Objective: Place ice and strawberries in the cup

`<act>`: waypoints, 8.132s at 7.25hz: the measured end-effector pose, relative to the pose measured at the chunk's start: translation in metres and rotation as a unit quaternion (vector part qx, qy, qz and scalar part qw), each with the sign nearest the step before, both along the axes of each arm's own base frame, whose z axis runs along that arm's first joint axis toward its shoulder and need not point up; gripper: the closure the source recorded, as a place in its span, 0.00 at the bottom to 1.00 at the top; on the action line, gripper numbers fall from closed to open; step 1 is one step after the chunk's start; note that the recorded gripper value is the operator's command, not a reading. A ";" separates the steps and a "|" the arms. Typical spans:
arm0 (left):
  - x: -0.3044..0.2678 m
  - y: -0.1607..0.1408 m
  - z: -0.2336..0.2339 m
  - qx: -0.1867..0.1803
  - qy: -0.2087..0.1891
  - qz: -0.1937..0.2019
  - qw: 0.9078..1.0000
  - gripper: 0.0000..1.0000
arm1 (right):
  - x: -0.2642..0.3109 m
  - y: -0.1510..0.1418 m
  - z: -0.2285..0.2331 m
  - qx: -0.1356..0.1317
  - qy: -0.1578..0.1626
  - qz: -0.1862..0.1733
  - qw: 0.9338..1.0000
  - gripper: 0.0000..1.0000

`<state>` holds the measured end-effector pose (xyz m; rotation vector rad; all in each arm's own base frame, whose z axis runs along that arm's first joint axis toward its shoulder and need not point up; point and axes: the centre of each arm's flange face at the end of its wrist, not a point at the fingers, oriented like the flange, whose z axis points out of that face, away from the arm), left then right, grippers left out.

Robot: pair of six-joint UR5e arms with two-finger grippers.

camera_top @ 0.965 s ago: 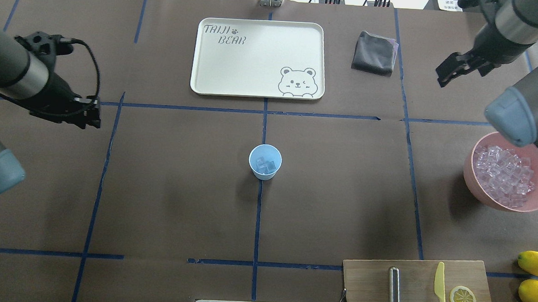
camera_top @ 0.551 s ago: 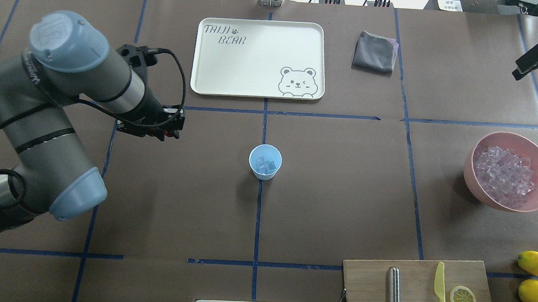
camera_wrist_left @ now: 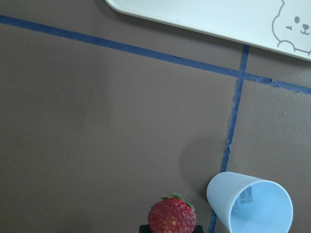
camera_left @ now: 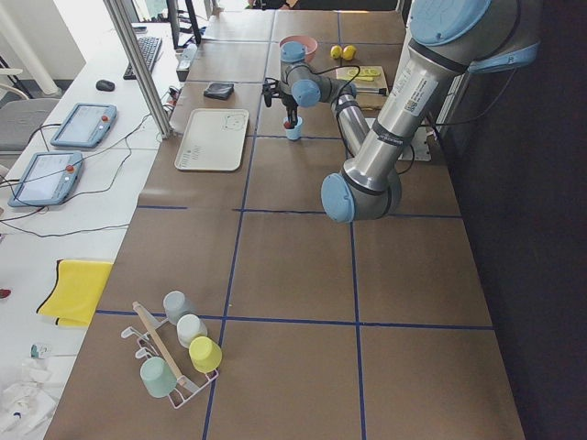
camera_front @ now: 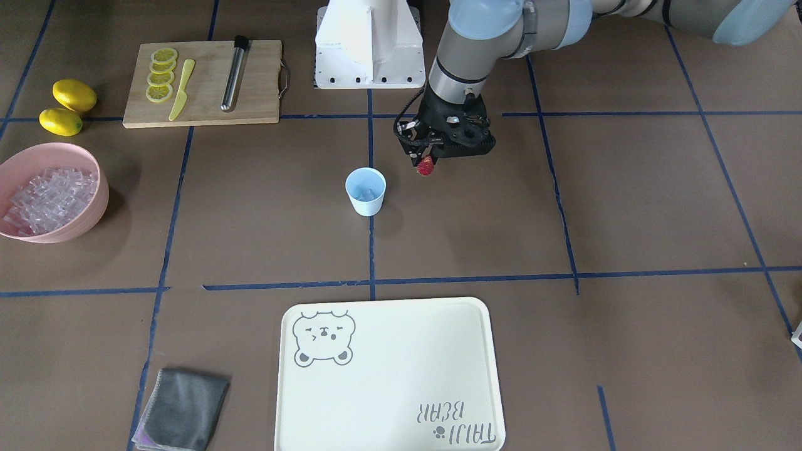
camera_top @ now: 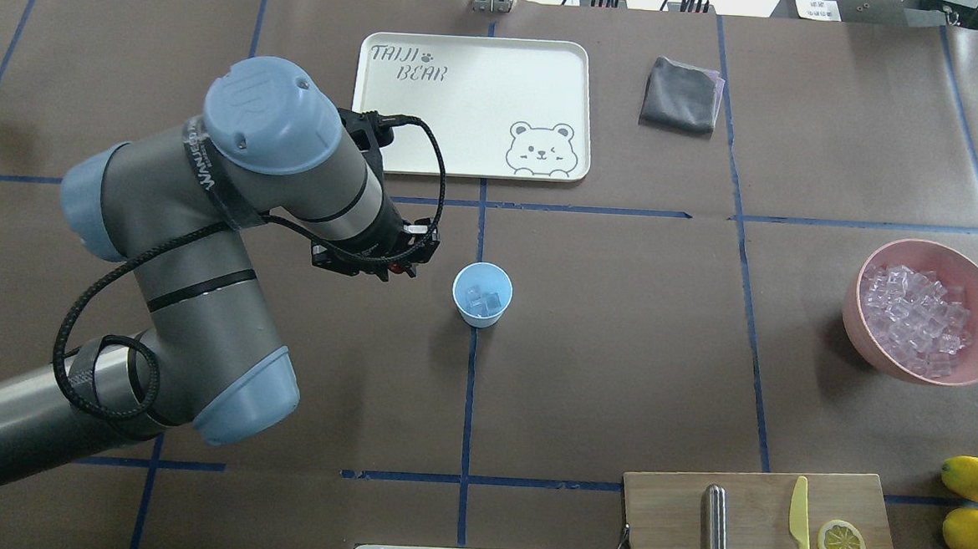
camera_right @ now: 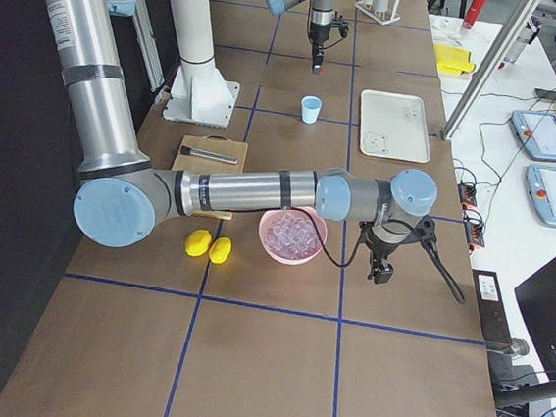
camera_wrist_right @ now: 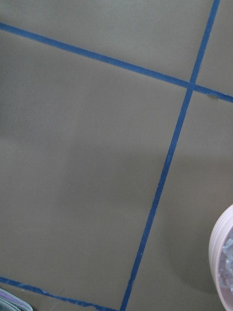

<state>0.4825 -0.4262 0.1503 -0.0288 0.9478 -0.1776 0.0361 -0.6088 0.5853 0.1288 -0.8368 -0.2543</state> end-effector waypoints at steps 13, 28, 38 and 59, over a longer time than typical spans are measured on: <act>0.101 0.002 -0.045 0.003 -0.037 0.007 0.999 0.00 | 0.024 0.032 0.057 0.000 0.042 0.015 0.999 0.00; -0.279 -0.139 0.164 0.050 -0.137 0.136 0.980 0.00 | 0.024 0.031 0.054 0.002 0.038 0.015 0.999 0.00; -0.482 -0.135 0.477 0.009 -0.071 0.157 0.985 0.00 | 0.023 0.027 0.046 0.009 0.035 0.015 0.999 0.00; -0.547 -0.127 0.491 0.034 -0.069 0.116 0.990 0.00 | 0.067 0.079 0.060 -0.053 0.004 0.101 0.993 0.00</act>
